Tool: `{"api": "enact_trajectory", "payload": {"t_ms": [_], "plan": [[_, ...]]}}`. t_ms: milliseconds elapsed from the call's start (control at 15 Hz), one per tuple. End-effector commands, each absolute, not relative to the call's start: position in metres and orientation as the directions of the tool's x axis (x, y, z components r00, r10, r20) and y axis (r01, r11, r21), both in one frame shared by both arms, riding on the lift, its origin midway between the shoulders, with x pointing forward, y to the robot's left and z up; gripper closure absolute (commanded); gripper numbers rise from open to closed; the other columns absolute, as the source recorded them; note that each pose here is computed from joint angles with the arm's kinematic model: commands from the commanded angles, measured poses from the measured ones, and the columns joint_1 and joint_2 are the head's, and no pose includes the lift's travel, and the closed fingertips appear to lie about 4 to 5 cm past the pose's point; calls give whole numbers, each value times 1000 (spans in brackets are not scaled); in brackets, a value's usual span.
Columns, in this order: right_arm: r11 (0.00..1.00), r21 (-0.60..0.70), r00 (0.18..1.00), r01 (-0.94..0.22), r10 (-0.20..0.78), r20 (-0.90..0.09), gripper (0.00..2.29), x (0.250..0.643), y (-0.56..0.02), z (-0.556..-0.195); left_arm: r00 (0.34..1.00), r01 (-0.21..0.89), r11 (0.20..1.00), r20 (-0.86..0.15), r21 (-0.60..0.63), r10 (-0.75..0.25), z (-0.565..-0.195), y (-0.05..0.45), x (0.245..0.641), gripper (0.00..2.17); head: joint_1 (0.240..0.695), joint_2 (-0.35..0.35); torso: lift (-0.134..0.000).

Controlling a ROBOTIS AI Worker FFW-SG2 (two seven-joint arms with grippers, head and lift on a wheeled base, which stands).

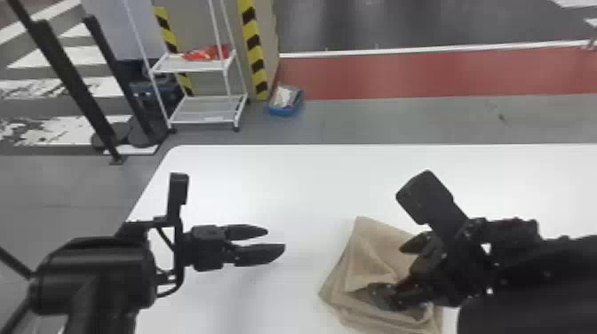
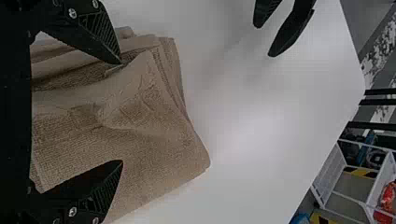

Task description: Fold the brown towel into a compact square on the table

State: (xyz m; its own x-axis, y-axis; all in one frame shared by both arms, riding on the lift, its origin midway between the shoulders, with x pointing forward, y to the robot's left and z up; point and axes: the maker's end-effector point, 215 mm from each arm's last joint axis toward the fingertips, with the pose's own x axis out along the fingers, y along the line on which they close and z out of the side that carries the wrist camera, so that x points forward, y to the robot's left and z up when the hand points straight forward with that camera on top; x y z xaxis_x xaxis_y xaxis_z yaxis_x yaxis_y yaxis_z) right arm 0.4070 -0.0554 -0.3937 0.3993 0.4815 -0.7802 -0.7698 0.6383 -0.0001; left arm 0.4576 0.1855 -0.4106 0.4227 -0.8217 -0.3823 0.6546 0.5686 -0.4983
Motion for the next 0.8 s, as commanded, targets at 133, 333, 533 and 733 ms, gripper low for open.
{"api": "enact_trajectory", "payload": {"t_ms": [133,333,533,733], "plan": [[640,10,405,-768,498,-767,151,414,-57,-389,423,654,568,-381,-499,-822,-410,186,458,90,695,173,-124],[605,48,364,-795,538,-760,191,403,-44,-385,424,654,570,-382,-498,-821,-411,187,458,90,695,169,-124],[580,4,349,-815,497,-794,194,396,-48,-388,426,651,573,-385,-498,-818,-412,190,458,90,695,186,-124],[537,-101,371,-838,422,-827,275,409,-51,-395,424,655,571,-385,-495,-820,-414,188,458,100,695,186,-124]]}}
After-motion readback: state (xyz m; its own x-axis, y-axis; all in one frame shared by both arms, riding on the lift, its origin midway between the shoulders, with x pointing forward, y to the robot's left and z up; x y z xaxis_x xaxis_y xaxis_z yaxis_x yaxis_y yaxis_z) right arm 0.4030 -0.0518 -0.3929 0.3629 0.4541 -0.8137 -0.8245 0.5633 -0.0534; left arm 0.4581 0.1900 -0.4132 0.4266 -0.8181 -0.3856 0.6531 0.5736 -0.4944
